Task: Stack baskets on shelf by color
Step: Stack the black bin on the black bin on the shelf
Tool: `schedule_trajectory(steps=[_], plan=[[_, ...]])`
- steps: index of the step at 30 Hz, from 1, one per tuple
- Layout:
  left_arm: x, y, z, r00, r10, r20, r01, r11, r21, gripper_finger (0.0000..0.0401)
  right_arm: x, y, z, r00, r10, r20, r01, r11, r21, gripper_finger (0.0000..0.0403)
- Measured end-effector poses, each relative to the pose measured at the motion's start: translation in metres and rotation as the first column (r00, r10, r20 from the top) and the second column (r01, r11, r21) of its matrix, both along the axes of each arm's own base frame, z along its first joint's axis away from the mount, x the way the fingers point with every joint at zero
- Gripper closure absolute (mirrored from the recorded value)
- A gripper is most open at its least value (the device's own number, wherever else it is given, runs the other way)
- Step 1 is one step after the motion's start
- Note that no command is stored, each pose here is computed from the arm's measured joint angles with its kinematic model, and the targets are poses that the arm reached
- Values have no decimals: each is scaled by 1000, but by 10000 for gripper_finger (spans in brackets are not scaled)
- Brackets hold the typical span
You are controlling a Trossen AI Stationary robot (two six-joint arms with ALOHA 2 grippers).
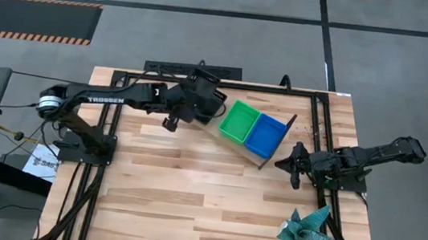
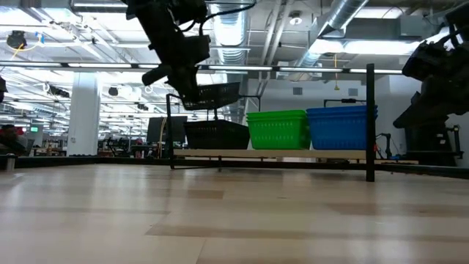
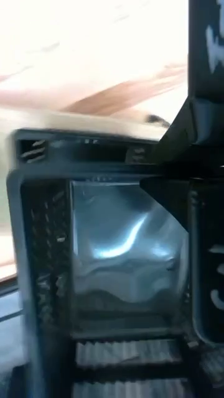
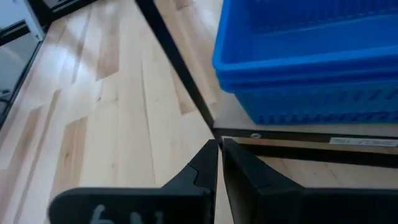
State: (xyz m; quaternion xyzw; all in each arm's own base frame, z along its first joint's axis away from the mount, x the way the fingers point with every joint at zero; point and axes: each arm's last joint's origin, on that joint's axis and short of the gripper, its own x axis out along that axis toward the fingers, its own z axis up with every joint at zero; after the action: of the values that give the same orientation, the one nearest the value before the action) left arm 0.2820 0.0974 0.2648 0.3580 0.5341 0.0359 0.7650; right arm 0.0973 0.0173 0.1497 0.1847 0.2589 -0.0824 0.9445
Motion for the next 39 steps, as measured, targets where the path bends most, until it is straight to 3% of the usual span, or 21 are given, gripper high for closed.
schedule_trajectory(steps=[5,12,24,31,39], plan=[[6,0,1,995,-51,86,58,995,-77,401,0,-3,0,999,-36,2,36,999,-7,352],[6,-3,0,990,-96,101,110,984,-142,401,1,-7,0,997,-76,1,76,997,-15,352],[5,6,-7,996,-51,73,64,980,-187,401,1,-11,0,994,-114,1,114,993,-15,352],[17,11,-29,999,-43,-12,40,984,-175,401,1,-11,0,994,-113,5,113,993,-13,352],[19,12,-31,998,-67,-24,62,984,-164,401,1,-11,0,994,-112,4,112,994,-11,352]])
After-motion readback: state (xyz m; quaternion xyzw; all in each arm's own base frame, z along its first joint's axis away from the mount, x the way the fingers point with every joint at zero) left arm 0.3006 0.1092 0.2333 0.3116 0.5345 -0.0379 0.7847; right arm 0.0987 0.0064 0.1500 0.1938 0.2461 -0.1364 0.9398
